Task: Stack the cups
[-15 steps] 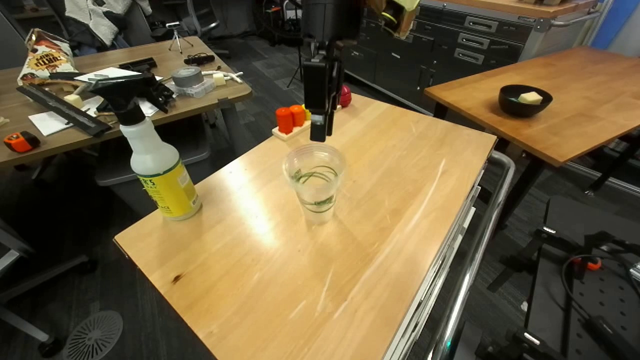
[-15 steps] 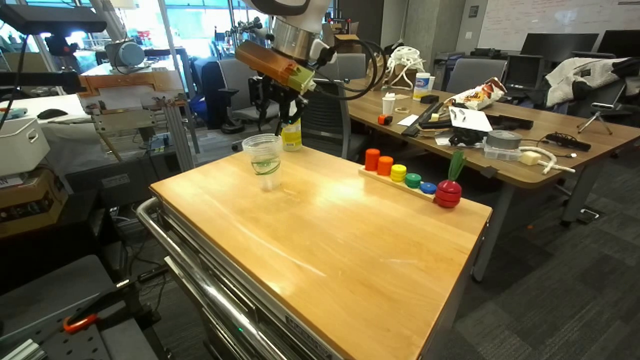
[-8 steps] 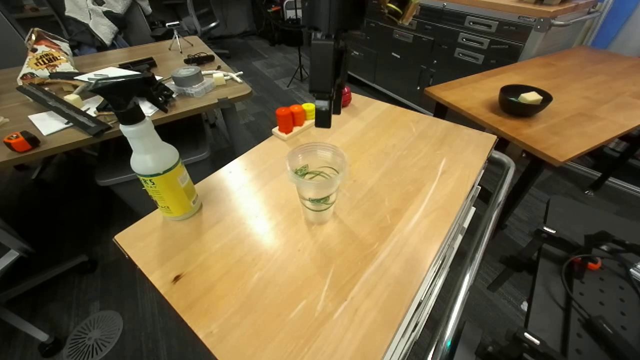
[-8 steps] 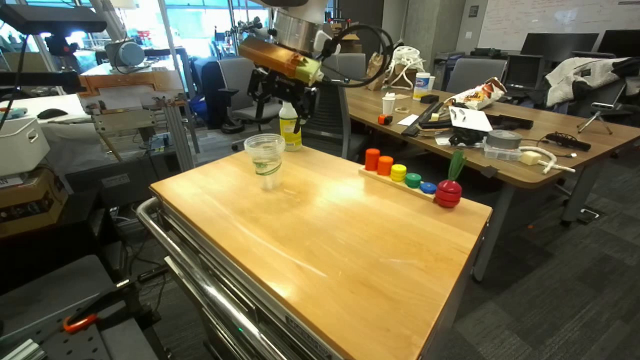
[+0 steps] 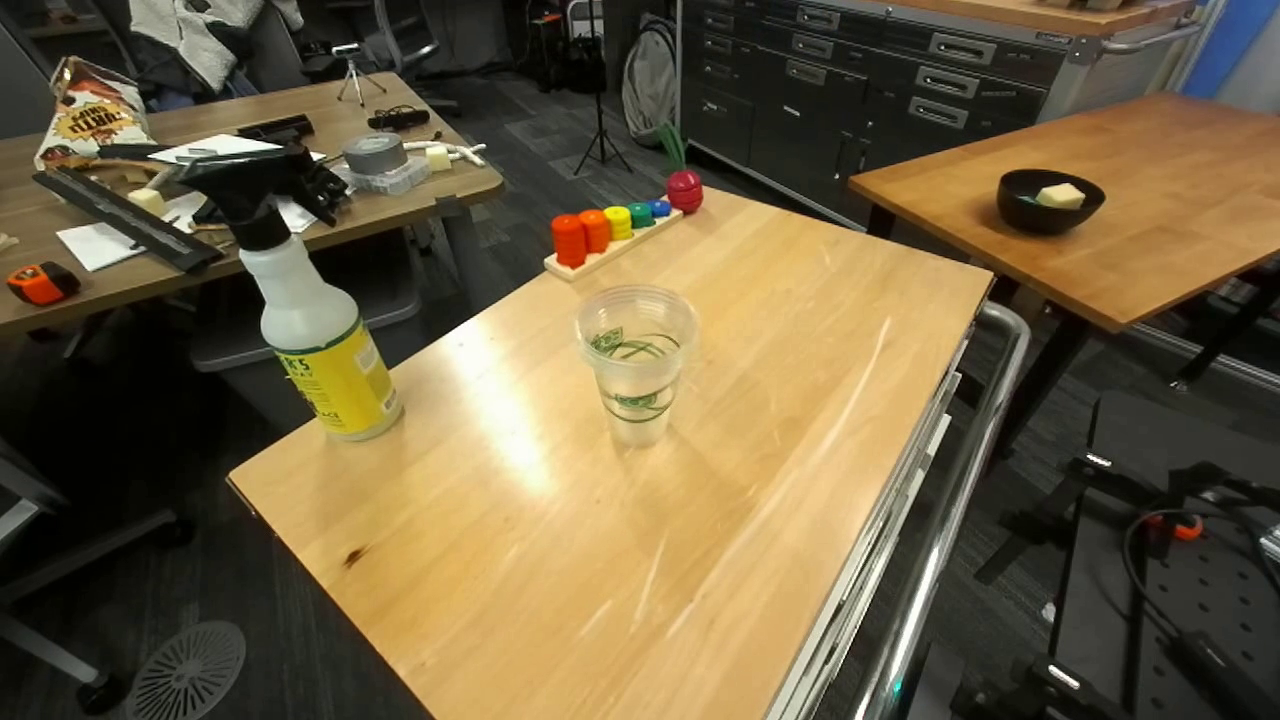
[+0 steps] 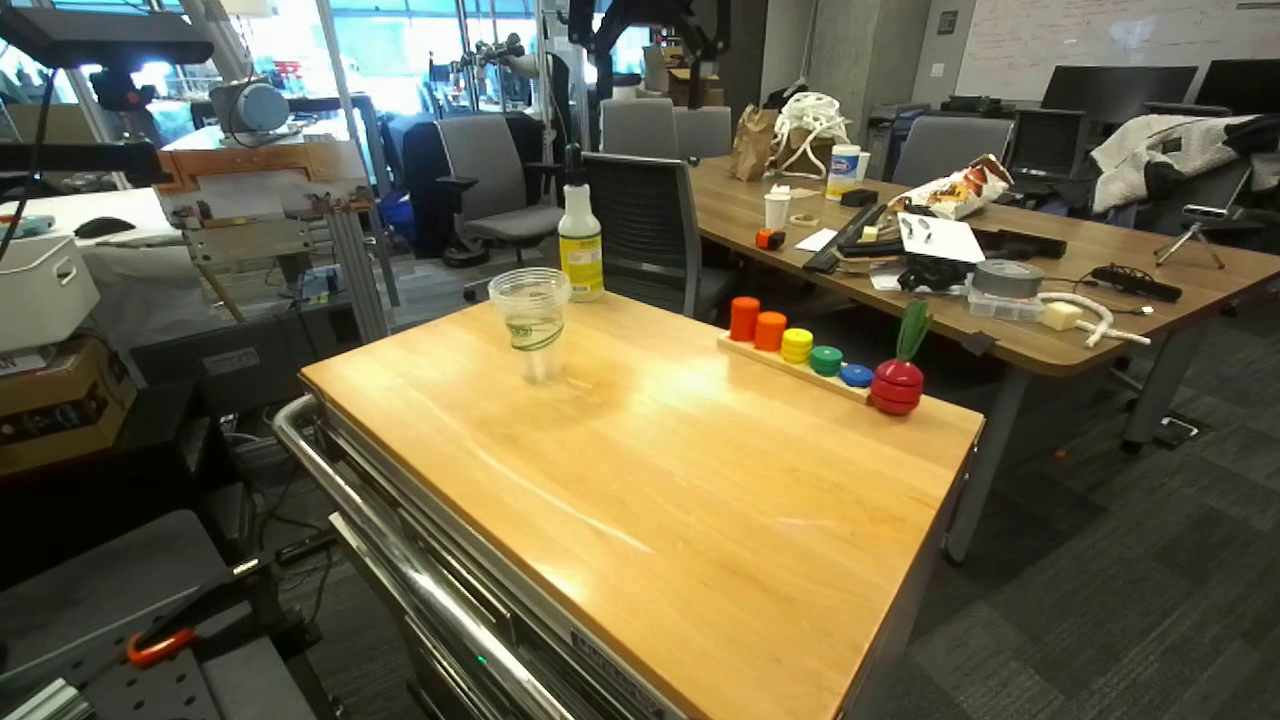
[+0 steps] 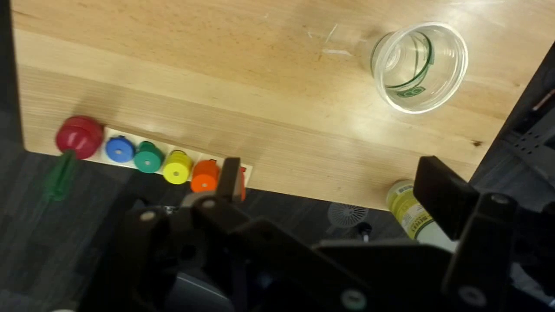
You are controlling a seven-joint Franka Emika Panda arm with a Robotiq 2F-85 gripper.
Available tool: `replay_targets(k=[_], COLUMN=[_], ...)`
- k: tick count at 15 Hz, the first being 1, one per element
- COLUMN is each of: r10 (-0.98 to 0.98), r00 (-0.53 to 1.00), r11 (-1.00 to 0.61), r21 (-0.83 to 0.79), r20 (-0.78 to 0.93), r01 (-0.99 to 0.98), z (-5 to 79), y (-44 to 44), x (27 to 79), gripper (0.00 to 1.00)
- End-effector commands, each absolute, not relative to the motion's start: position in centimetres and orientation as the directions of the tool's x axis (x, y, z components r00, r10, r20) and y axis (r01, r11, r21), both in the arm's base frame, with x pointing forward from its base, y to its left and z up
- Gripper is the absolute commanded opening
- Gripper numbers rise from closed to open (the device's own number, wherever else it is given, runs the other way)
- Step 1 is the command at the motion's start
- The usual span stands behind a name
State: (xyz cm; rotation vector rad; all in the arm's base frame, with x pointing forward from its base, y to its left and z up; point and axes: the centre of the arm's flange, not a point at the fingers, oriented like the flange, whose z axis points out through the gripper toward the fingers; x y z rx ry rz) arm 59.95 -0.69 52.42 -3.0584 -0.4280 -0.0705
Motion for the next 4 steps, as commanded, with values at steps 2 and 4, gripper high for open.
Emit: replay_targets(k=[2,4], r10=[0.224,0.204], r00=[0.974,0.978], r11=[-0.974,-0.978], r21=[-0.034,-0.034], r20=[0.038,0.034], r01=[0.225,0.205], z=[54.8,55.2], y=[-3.3,-4.5], x=[59.7,59.6], gripper=[1.00,1.00])
